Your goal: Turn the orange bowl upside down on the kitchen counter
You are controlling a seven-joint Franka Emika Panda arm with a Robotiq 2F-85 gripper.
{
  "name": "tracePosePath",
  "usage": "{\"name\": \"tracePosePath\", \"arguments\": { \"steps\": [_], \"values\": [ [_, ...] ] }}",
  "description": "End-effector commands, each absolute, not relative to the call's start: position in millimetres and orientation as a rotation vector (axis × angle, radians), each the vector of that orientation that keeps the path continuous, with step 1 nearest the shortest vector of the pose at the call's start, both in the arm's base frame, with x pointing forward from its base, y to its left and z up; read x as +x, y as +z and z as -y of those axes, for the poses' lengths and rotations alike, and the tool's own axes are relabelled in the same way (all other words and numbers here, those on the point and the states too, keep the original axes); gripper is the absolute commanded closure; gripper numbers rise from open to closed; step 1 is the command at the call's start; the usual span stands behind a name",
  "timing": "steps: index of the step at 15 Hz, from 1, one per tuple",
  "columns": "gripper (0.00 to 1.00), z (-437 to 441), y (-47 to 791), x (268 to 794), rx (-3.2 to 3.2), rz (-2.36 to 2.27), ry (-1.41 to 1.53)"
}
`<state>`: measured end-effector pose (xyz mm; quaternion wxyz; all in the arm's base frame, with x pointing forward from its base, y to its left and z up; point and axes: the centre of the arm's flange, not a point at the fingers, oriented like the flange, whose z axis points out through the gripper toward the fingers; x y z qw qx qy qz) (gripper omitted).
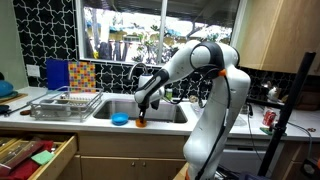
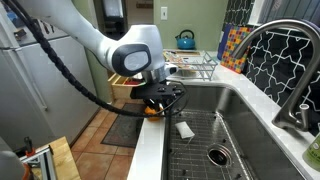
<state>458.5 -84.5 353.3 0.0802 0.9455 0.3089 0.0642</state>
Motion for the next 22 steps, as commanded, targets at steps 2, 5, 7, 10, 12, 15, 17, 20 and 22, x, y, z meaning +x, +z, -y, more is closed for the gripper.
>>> {"name": "tracePosePath", "arguments": {
  "steps": [2, 5, 7, 10, 12, 15, 17, 20, 22],
  "values": [
    [1.00, 79.4, 363.5, 461.9, 2.751, -0.917, 0.166],
    [0.99, 69.2, 385.8, 463.0, 2.592, -0.983, 0.141],
    [0.97, 59.4, 394.8, 459.1, 2.469, -1.045, 0.066],
    [0.97, 42.5, 392.5, 449.1, 2.323, -1.070, -0.084],
    [0.98, 31.1, 390.8, 442.2, 2.203, -1.084, -0.143],
    [0.98, 14.5, 391.5, 431.7, 2.016, -1.089, -0.165],
    [0.99, 18.3, 395.7, 447.4, 2.047, -1.105, -0.153],
    [0.96, 14.8, 396.5, 447.5, 2.037, -1.103, -0.143],
    [0.96, 17.3, 396.8, 448.1, 2.041, -1.098, -0.145]
  ]
}}
